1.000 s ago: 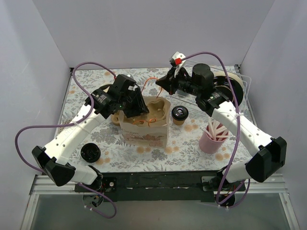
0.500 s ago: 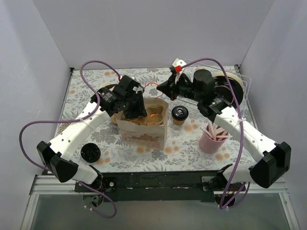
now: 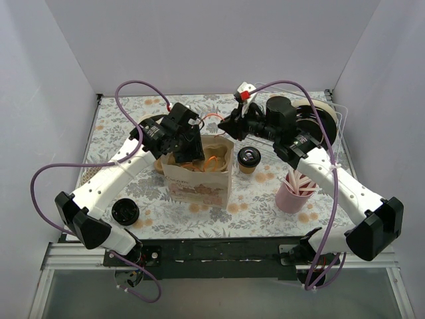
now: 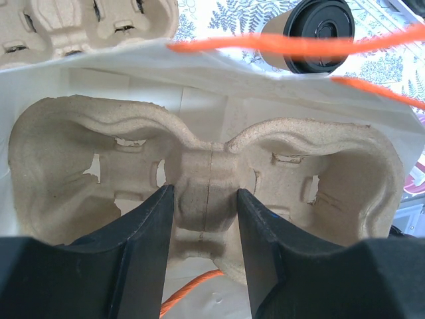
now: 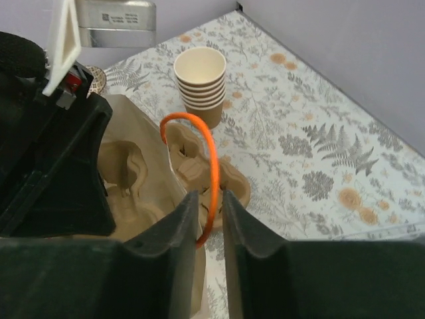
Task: Pack the takeout coffee
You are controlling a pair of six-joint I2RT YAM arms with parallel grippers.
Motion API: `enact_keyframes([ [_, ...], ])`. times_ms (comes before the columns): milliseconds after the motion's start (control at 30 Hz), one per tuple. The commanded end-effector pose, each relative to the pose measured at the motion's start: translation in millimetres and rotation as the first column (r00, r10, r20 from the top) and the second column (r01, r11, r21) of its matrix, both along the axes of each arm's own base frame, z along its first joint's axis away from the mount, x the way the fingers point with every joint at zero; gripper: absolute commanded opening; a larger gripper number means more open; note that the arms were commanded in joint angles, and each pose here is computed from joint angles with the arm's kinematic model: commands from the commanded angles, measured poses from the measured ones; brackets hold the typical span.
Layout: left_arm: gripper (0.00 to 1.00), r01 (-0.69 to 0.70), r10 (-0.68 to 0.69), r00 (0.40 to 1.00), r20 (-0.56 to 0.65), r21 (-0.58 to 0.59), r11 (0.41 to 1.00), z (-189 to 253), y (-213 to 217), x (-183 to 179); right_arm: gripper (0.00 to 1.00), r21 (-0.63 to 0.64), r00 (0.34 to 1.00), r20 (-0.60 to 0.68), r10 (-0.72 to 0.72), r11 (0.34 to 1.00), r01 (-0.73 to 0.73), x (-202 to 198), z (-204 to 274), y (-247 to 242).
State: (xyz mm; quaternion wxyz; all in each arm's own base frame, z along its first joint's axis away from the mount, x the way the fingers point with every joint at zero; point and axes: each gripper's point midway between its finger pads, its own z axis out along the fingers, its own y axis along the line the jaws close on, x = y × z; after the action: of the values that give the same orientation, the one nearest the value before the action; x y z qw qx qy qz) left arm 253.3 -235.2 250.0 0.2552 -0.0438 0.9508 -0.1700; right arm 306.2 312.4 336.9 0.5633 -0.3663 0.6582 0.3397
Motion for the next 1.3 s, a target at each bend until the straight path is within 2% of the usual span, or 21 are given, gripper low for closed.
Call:
enact_keyframes([
  [0,0.29,-0.012,0.012,0.999,0.037,0.006,1.000,12,7,-1,0.34,0.028,0.995,-0.040,-0.088,0.996,0.089,-2,39,-13],
  [100,0.29,-0.011,0.011,0.999,0.031,0.002,1.000,9,10,-6,0.42,-0.001,0.946,-0.168,-0.277,0.960,0.281,9,43,-37],
  [133,0.29,-0.011,0.011,0.999,0.030,0.003,1.000,8,11,-7,0.44,-0.039,0.904,-0.277,-0.326,0.944,0.329,5,27,-43],
  [200,0.29,-0.009,0.009,1.000,0.027,-0.008,1.000,8,10,-9,0.44,-0.067,0.858,-0.346,-0.379,0.922,0.381,1,25,-51],
  [233,0.29,-0.009,0.010,1.000,0.027,-0.011,1.000,9,10,-10,0.44,-0.087,0.831,-0.395,-0.391,0.917,0.390,-2,17,-52],
  [267,0.29,-0.008,0.008,1.000,0.024,-0.015,1.000,9,10,-11,0.44,-0.111,0.773,-0.483,-0.411,0.905,0.411,-11,5,-54],
  [333,0.29,-0.005,0.006,1.000,0.024,-0.022,1.000,9,9,-11,0.42,-0.114,0.731,-0.568,-0.378,0.916,0.385,-23,-2,-48],
  [367,0.29,-0.003,0.004,1.000,0.023,-0.025,1.000,9,9,-12,0.41,-0.120,0.681,-0.631,-0.372,0.914,0.388,-30,-8,-46],
  [500,0.29,0.001,-0.001,1.000,0.019,-0.030,1.000,8,8,-13,0.41,-0.161,0.566,-0.725,-0.394,0.895,0.416,-41,-27,-47],
  [667,0.29,0.004,-0.003,1.000,0.023,-0.027,1.000,7,9,-14,0.41,-0.122,0.537,-0.751,-0.385,0.880,0.460,-42,-16,-48],
  [867,0.28,0.006,-0.006,0.999,0.033,-0.024,1.000,6,9,-11,0.40,-0.191,0.460,-0.787,-0.411,0.872,0.451,-51,-36,-49],
  [1267,0.28,0.009,-0.008,0.999,0.036,-0.027,1.000,8,8,-11,0.39,-0.213,0.437,-0.798,-0.414,0.873,0.439,-53,-47,-42],
])
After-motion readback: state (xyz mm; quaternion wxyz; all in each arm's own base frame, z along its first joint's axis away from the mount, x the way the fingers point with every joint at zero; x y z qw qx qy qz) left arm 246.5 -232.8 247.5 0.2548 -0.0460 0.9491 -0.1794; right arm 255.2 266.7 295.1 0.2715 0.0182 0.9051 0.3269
